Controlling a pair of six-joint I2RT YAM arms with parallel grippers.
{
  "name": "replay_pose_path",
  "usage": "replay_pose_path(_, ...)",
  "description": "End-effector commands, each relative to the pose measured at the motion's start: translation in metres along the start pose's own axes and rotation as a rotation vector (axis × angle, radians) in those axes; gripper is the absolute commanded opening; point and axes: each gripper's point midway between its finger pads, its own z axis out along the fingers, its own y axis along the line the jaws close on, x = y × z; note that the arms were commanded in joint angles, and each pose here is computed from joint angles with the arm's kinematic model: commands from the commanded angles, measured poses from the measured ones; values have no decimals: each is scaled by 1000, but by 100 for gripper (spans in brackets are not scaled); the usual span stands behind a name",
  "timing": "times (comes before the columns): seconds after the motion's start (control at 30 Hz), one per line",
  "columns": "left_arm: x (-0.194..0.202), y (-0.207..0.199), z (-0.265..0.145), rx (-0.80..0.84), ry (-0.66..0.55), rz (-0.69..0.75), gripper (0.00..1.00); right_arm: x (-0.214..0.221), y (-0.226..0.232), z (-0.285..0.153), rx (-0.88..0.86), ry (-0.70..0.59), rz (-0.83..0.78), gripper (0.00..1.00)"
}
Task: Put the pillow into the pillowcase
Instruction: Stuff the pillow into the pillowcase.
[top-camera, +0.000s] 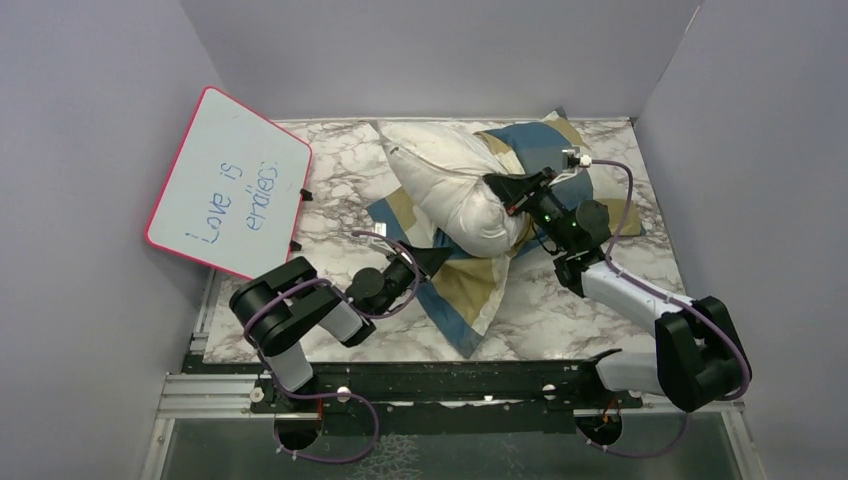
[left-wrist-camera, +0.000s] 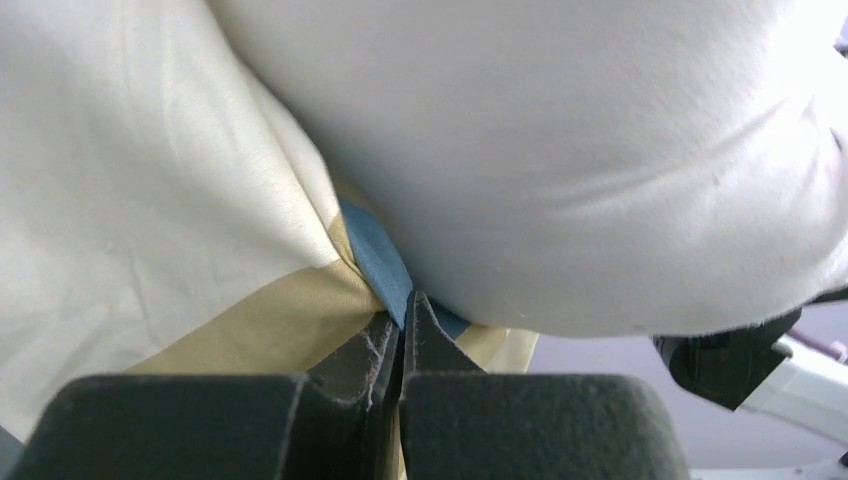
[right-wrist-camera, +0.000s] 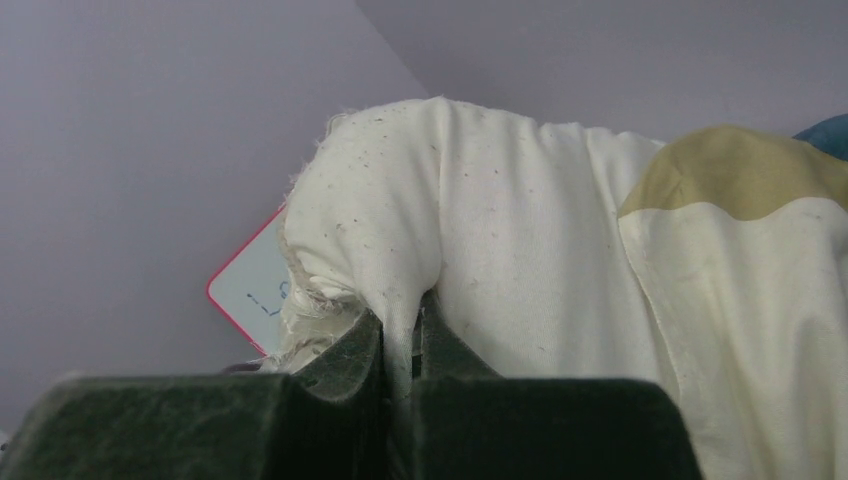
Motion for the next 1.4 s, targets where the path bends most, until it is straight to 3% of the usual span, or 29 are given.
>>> replay_pose_path(0.0,-30,-89,-14,340,-129,168,0,-31,-27,6,101,-129,4,0)
replay_pose_path(0.17,-44,-131,-27,474,-180,303,0,-10,-48,-1,158,-77,-46,0)
replay_pose_path(0.27,-45,-139,-28,500,-185,313,0,2,-51,-6,150,-66,-6,0)
replay_pose_path(0.5,-49,-52,-32,173,-228,59,0,-33,-5,3,4,-120,91,0)
replay_pose_path(0.67,-42,-59,-19,177,-179,-93,23,-64,43,6,-140,-136,91,0)
replay_pose_path(0.8,-31,-79,7,160,-80,-50,33,-75,71,7,-229,-101,68,0)
replay_pose_path(0.9,-33,-78,11,76,-32,103,52,-67,79,11,-265,-2,-20,0)
replay_pose_path(1.0,-49,-79,-1,-17,-15,361,61,-42,78,12,-304,167,-91,0)
replay_pose_path(1.23,-102,-125,-55,-31,67,1030,63,-11,104,-11,-531,411,-124,0)
replay_pose_path(1.3,-108,-149,-68,41,160,1238,63,-6,113,-22,-595,466,-120,0)
replay_pose_path(1.37,-98,-164,-79,182,328,1480,63,-4,122,-32,-653,506,-120,0)
